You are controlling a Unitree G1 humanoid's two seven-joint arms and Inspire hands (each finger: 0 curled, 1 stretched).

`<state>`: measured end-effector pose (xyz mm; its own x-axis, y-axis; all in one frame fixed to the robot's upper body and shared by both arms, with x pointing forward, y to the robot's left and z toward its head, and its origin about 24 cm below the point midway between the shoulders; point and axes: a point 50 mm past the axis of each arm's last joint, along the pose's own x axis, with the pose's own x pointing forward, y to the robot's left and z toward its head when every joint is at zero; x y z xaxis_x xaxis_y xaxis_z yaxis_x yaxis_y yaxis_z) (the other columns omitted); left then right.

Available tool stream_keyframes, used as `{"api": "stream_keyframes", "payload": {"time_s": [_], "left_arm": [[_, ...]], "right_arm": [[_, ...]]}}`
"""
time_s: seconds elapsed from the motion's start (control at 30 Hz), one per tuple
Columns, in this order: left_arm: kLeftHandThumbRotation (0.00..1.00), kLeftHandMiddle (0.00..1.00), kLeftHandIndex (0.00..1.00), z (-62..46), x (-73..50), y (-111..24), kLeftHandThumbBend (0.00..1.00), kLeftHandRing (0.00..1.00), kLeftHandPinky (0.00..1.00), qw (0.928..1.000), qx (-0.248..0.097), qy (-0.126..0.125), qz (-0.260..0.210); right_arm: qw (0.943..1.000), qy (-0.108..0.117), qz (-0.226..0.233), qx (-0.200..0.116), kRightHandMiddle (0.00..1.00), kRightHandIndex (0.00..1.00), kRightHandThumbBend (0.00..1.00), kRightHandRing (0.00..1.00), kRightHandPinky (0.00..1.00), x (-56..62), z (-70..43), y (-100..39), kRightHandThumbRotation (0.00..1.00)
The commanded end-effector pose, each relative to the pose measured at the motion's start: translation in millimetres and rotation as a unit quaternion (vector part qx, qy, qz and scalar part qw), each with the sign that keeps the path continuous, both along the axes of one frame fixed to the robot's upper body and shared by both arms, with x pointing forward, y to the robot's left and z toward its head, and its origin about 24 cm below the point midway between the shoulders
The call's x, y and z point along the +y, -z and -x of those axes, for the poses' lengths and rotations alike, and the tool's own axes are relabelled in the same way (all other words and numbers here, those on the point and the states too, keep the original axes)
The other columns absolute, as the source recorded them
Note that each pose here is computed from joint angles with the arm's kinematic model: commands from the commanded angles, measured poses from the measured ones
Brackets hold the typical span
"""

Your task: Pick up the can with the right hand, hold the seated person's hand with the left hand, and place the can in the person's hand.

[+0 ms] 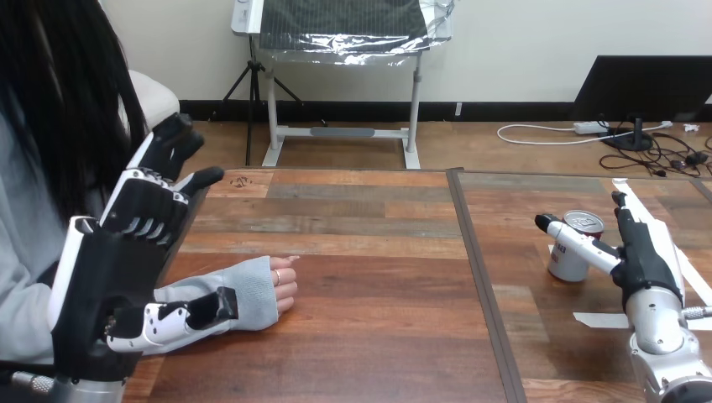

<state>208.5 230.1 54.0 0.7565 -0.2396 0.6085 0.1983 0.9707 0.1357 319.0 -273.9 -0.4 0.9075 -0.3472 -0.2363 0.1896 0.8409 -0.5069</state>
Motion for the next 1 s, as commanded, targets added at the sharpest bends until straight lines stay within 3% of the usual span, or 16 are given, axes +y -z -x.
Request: {"api": "stream_keyframes", "payload": {"time_s": [0.0, 0.13, 0.97], "left_arm": [[0.35, 0.96, 0.92, -7.9, -1.9, -15.2, 1.00, 0.95, 0.84, 0.9994, -0.032, 0.012, 0.005], [0.34, 0.97, 0.92, -7.1, -1.0, -15.5, 1.00, 0.96, 0.84, 0.9995, -0.030, 0.011, 0.002], [0.31, 0.98, 0.93, -5.4, 0.2, -16.3, 1.00, 0.98, 0.89, 0.9993, -0.030, 0.020, 0.010]], "right_arm": [[0.9977, -0.020, -0.007, -0.064, 1.00, 1.00, 1.00, 1.00, 1.00, 12.4, -28.4, -35.0, 0.57], [0.9972, -0.023, -0.022, -0.067, 1.00, 1.00, 1.00, 1.00, 1.00, 13.3, -29.0, -35.5, 0.57], [0.9978, -0.030, 0.003, -0.060, 1.00, 1.00, 1.00, 1.00, 1.00, 17.4, -32.8, -38.3, 0.60]]}}
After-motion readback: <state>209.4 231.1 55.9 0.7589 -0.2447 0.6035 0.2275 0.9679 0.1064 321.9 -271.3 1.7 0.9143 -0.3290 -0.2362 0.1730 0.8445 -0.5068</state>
